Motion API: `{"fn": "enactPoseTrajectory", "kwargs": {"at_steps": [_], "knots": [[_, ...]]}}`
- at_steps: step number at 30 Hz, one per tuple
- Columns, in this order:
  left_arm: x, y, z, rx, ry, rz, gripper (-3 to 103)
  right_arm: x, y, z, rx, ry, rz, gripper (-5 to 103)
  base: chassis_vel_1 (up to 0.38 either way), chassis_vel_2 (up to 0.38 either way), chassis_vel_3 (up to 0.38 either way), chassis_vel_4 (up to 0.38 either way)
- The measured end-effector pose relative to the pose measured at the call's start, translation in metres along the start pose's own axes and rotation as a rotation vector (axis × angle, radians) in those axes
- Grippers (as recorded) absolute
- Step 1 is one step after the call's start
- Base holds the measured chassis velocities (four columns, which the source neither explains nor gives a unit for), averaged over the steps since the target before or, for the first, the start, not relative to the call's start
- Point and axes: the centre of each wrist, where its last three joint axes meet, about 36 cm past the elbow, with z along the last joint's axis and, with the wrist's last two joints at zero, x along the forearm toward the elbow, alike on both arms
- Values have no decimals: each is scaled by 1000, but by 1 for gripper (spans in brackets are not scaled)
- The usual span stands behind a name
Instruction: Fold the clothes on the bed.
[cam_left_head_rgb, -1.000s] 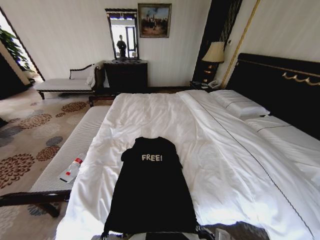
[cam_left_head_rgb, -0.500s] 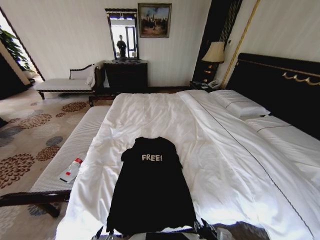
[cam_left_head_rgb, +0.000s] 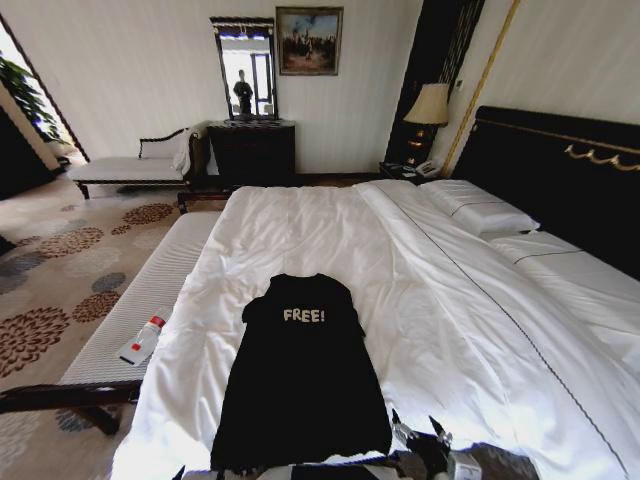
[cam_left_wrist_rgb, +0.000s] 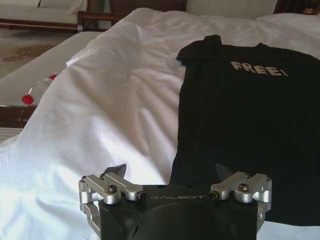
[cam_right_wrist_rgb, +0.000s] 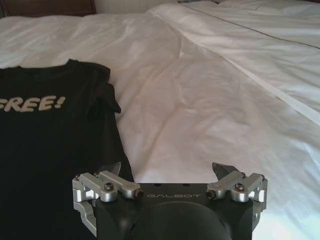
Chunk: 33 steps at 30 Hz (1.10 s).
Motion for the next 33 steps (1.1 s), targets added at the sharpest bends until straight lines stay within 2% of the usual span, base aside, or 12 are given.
{"fn": "enactPoseTrajectory", "kwargs": {"at_steps": [4, 5, 8, 9, 13, 16, 18, 19, 20, 24, 33], "knots": [[7, 1, 6, -36, -8, 5, 100, -7, 2, -10, 5, -79, -50, 100, 0, 0, 0, 0], [6, -1, 6, -29, -16, -4, 100, -19, 2, -14, 42, -152, -94, 100, 0, 0, 0, 0], [-1, -8, 1, 0, -44, -21, 100, -42, 0, -21, 79, -227, -168, 100, 0, 0, 0, 0], [-1, -8, 1, 0, -44, -21, 100, -42, 0, -21, 79, -227, -168, 100, 0, 0, 0, 0], [-13, -14, 2, 32, -73, -26, 100, -78, 1, -28, 53, -285, -276, 100, 0, 0, 0, 0], [-18, -16, 4, 44, -83, -21, 100, -100, 5, -27, 64, -315, -337, 100, 0, 0, 0, 0], [-22, -17, 5, 52, -94, -21, 100, -118, 8, -25, 98, -341, -381, 100, 0, 0, 0, 0], [-26, -18, 4, 55, -105, -22, 100, -131, 12, -23, 138, -361, -411, 100, 0, 0, 0, 0], [-26, -18, 4, 55, -105, -22, 100, -131, 12, -23, 138, -361, -411, 100, 0, 0, 0, 0], [-33, -17, -2, 51, -131, -18, 100, -159, 25, -13, 239, -379, -473, 100, 0, 0, 0, 0], [-45, -13, -26, 48, -168, -4, 100, -176, 51, 5, 258, -356, -527, 100, 0, 0, 0, 0]]}}
